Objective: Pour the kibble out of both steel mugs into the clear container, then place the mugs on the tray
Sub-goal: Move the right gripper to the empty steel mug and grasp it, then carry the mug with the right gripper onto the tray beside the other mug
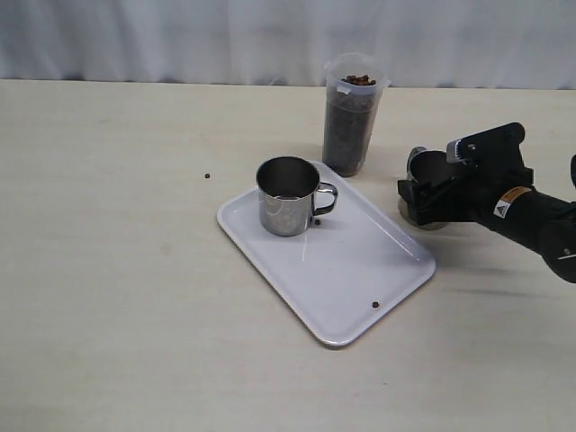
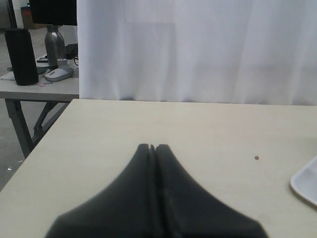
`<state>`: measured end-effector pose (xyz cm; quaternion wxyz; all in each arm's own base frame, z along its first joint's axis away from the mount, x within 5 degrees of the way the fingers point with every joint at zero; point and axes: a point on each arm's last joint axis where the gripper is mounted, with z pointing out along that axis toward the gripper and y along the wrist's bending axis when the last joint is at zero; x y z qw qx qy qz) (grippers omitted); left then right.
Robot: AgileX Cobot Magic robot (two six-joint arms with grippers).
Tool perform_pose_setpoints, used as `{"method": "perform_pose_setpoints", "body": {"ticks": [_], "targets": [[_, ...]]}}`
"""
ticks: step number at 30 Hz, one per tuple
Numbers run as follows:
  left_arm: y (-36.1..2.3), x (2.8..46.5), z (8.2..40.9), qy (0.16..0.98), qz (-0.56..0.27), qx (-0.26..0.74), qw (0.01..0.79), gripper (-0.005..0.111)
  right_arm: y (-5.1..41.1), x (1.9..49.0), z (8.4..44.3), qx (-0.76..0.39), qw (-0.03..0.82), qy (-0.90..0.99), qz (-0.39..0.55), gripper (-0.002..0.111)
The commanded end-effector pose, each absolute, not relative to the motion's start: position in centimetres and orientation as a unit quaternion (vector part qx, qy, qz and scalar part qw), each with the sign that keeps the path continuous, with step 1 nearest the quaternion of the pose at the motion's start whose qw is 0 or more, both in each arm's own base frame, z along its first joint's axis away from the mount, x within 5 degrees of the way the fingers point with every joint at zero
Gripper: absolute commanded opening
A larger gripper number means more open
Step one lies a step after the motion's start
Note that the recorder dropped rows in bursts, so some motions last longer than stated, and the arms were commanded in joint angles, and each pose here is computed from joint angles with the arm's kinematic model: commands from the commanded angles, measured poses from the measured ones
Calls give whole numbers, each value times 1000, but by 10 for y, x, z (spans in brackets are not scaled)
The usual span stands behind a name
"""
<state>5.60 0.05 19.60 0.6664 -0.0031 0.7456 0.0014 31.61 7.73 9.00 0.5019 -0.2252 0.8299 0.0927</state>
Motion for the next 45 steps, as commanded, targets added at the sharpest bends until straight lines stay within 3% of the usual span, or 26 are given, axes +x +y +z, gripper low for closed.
{"method": "perform_pose_setpoints", "body": {"ticks": [1,4,5,14,22,26,36,38,41,45], "targets": [[1,56,195,745,2,-5,668,0,77,317,90,-206,499,836,94,60],[1,56,195,745,2,-5,668,0,76,317,90,-207,494,839,93,10],[1,56,195,745,2,-5,668,0,76,317,92,-208,492,840,92,5],[1,56,195,745,2,-5,668,0,75,296,125,-236,522,815,91,5],[1,56,195,745,2,-5,668,0,101,258,135,-424,498,731,196,5],[1,56,195,745,2,-5,668,0,107,250,132,-481,483,697,220,5],[1,56,195,745,2,-5,668,0,113,261,96,-476,466,701,256,5],[1,56,195,745,2,-5,668,0,114,260,92,-473,465,700,266,7],[1,56,195,745,2,-5,668,0,114,260,93,-494,476,683,253,23],[1,56,195,745,2,-5,668,0,114,260,97,-497,479,678,253,63]]}}
